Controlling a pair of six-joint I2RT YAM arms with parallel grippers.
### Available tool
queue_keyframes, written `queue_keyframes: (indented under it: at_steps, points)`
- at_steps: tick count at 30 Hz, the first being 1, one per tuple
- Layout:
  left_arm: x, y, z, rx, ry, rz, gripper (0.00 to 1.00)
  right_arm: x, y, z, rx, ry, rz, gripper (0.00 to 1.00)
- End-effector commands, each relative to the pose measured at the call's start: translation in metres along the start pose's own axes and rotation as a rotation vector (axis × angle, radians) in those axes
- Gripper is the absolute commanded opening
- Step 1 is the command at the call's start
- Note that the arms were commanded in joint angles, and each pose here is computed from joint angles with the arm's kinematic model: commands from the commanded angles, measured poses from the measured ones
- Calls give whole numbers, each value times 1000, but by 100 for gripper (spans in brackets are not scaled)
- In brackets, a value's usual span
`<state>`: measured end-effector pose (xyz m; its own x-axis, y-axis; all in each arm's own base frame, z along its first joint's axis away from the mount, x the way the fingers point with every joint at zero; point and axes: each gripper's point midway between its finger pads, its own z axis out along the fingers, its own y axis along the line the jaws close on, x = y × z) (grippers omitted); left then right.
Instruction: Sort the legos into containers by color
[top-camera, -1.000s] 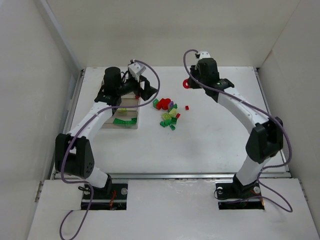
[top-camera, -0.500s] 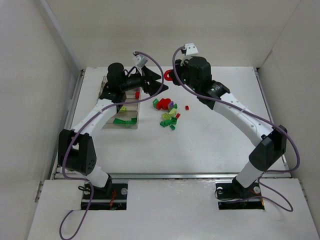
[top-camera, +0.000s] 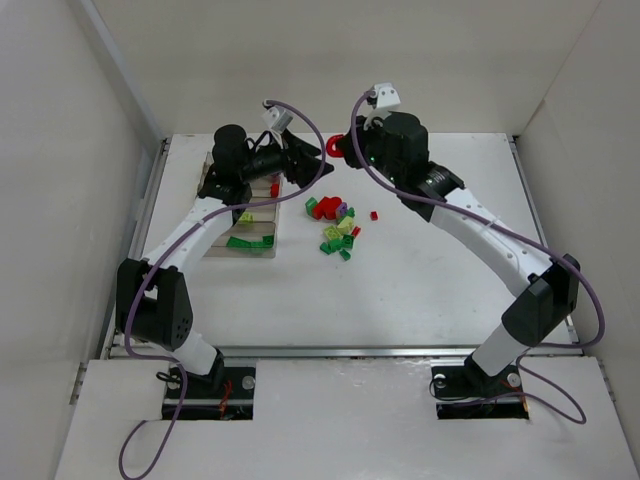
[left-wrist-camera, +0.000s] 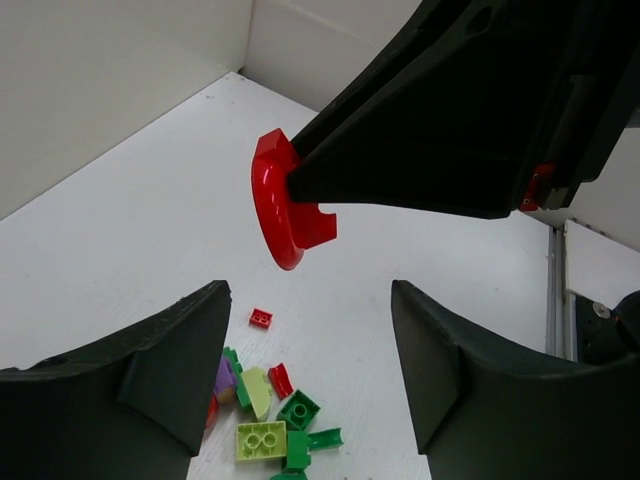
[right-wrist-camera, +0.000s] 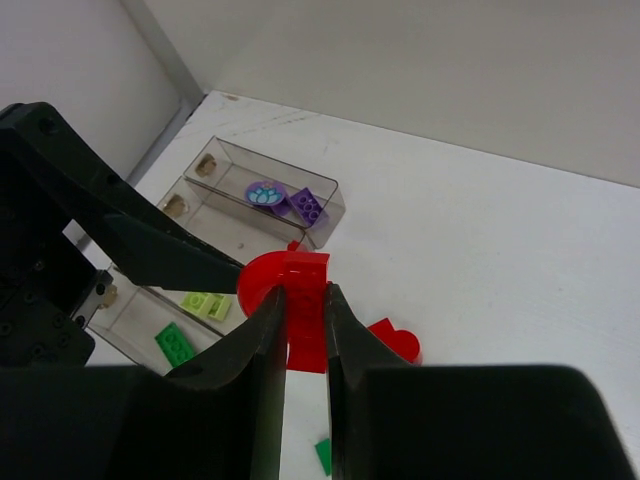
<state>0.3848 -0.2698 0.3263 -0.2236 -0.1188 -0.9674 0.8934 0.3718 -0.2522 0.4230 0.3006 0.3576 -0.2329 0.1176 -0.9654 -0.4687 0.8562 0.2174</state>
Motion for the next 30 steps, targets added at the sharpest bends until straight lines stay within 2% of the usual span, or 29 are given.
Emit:
queue_keyframes:
  at_steps: [1,11,13,14,17,18,21,24,25,26,27,30]
  points:
    - [-39,-12,0,31,-81,108,61,-30,22,-12,-75,-95,17,0]
    - [-36,-9,0,21,-78,101,57,-16,27,-13,-114,-60,13,0]
    - [-36,-9,0,21,-78,101,50,-11,28,-15,-123,-49,12,0]
    - [-36,-8,0,12,-81,101,40,-11,30,-16,-135,-46,12,0]
    - [-36,-8,0,12,-81,101,27,-8,35,-19,-153,-40,10,0]
    - [-32,-7,0,11,-75,94,20,-8,35,-19,-153,-40,10,0]
    - [-27,-6,0,8,-67,84,10,-13,37,-22,-158,-58,20,0]
    - [-20,-8,-2,16,-56,74,10,-15,37,-22,-160,-67,21,0]
    - [-20,-9,-2,16,-55,65,13,-15,37,-22,-160,-67,21,0]
    - [-19,-10,-4,16,-55,65,29,-15,37,-22,-160,-67,21,0]
    - [-19,-10,-4,16,-55,65,36,-15,37,-22,-160,-67,21,0]
    - [-19,-11,-4,17,-55,56,41,-21,42,-23,-185,-80,21,0]
